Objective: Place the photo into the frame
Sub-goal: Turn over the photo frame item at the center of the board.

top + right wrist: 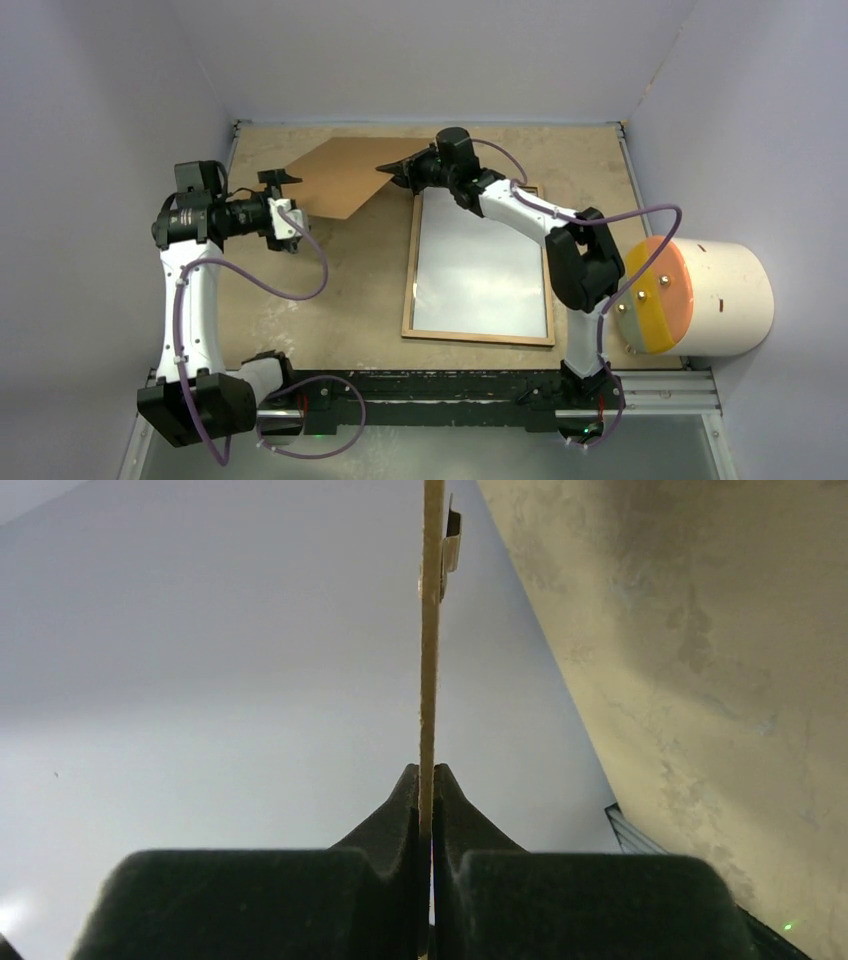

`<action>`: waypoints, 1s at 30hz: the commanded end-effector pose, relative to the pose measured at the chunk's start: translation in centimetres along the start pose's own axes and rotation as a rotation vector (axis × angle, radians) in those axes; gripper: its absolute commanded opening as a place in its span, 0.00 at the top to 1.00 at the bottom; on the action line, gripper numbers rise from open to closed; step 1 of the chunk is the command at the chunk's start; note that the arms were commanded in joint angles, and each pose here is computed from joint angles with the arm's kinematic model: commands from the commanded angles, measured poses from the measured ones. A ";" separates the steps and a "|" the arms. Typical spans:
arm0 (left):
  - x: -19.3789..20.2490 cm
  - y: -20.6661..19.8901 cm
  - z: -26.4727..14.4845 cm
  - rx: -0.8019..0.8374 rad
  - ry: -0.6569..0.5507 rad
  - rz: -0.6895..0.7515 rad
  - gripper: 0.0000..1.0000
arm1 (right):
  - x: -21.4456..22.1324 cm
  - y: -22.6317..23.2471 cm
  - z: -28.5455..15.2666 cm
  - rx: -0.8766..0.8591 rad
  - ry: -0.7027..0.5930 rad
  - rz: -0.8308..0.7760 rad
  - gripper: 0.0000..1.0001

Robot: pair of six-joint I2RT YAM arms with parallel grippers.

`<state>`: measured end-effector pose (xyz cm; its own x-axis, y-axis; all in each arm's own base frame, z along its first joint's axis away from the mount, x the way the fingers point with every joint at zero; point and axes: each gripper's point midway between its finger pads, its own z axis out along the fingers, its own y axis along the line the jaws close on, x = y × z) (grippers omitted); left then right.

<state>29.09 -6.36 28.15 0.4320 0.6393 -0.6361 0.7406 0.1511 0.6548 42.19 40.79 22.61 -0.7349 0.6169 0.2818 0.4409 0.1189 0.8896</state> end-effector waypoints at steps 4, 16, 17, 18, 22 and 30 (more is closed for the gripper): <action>-0.1 0.8 0.2 -0.006 -0.006 0.087 0.14 | 4.2 6.5 -2.2 -0.191 0.110 -0.005 1.00; 1.0 4.9 0.6 -0.153 0.041 0.190 0.86 | 6.7 4.7 -1.8 -0.203 0.188 0.024 0.74; 1.0 5.3 0.6 -0.159 0.041 0.198 0.98 | 7.0 4.5 -1.9 -0.202 0.206 0.010 0.67; 0.9 5.6 0.6 -0.166 0.042 0.202 1.00 | 7.3 4.1 -2.0 -0.199 0.224 -0.009 0.61; 0.7 7.4 0.3 -0.215 0.050 0.222 1.00 | 8.1 1.5 -3.3 -0.170 0.297 -0.075 0.45; -1.1 9.6 -0.3 -0.191 0.021 0.227 1.00 | 4.8 1.5 -8.9 -0.160 0.177 -0.960 0.04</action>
<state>34.12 -5.60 28.32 0.4525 0.6882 -0.5671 0.6624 0.1663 0.7305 36.45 40.23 23.25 -0.9110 0.4017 0.0929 0.1761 0.1755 0.9686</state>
